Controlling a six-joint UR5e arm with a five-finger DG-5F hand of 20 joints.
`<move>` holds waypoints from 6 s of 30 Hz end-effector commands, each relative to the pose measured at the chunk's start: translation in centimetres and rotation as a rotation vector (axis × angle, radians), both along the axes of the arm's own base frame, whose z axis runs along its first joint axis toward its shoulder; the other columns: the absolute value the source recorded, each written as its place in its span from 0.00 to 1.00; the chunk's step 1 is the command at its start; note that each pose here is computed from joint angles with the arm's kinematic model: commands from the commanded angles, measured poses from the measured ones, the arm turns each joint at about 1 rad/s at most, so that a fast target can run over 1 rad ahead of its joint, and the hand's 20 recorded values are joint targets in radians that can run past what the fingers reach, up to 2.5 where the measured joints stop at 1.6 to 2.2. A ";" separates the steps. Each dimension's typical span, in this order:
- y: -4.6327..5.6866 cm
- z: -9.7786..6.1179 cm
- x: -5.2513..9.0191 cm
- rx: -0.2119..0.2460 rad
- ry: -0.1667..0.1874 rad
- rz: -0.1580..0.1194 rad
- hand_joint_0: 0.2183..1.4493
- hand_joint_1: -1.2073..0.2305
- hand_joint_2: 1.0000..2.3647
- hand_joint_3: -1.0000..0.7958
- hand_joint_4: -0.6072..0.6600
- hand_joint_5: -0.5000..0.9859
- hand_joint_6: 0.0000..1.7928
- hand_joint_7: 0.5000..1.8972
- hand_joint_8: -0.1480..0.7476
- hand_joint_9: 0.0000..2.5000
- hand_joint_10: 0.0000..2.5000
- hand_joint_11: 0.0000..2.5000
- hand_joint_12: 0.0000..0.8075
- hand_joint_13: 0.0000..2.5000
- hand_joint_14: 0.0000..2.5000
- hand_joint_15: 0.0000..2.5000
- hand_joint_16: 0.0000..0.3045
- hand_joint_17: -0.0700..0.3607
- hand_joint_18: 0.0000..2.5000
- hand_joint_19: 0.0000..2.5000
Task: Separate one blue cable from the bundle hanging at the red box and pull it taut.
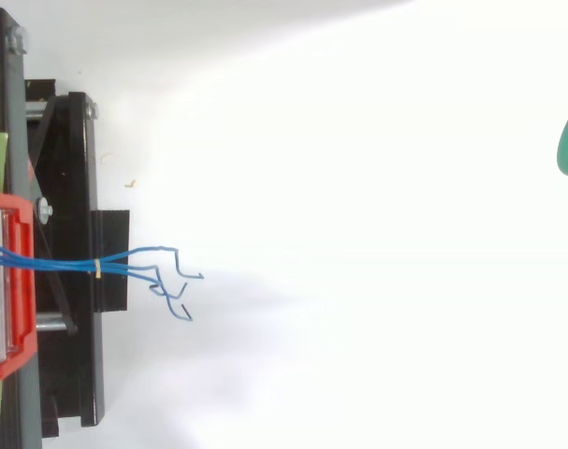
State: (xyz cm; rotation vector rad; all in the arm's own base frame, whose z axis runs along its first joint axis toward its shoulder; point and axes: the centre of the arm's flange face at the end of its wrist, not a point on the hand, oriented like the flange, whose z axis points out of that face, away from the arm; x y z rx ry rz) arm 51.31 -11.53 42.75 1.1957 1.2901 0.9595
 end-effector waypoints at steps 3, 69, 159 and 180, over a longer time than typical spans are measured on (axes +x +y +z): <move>0.0 0.0 0.0 0.000 0.001 0.000 0.30 0.41 0.01 0.33 0.68 0.21 0.28 0.28 0.50 0.27 0.01 0.19 0.47 0.28 0.01 0.21 0.16 0.42 0.26 0.22; 2.6 -10.9 10.0 -0.042 -0.037 -0.096 0.30 0.41 0.01 0.33 0.69 0.21 0.28 0.28 0.50 0.28 0.01 0.19 0.47 0.29 0.01 0.21 0.16 0.41 0.26 0.21; 6.2 -18.8 22.4 -0.112 -0.130 -0.135 0.29 0.40 0.00 0.31 0.70 0.22 0.28 0.29 0.51 0.29 0.01 0.19 0.47 0.32 0.01 0.21 0.15 0.41 0.28 0.21; 7.1 -20.7 25.0 -0.058 -0.152 -0.096 0.30 0.39 0.00 0.31 0.70 0.22 0.28 0.32 0.52 0.30 0.01 0.20 0.46 0.32 0.01 0.21 0.15 0.40 0.29 0.21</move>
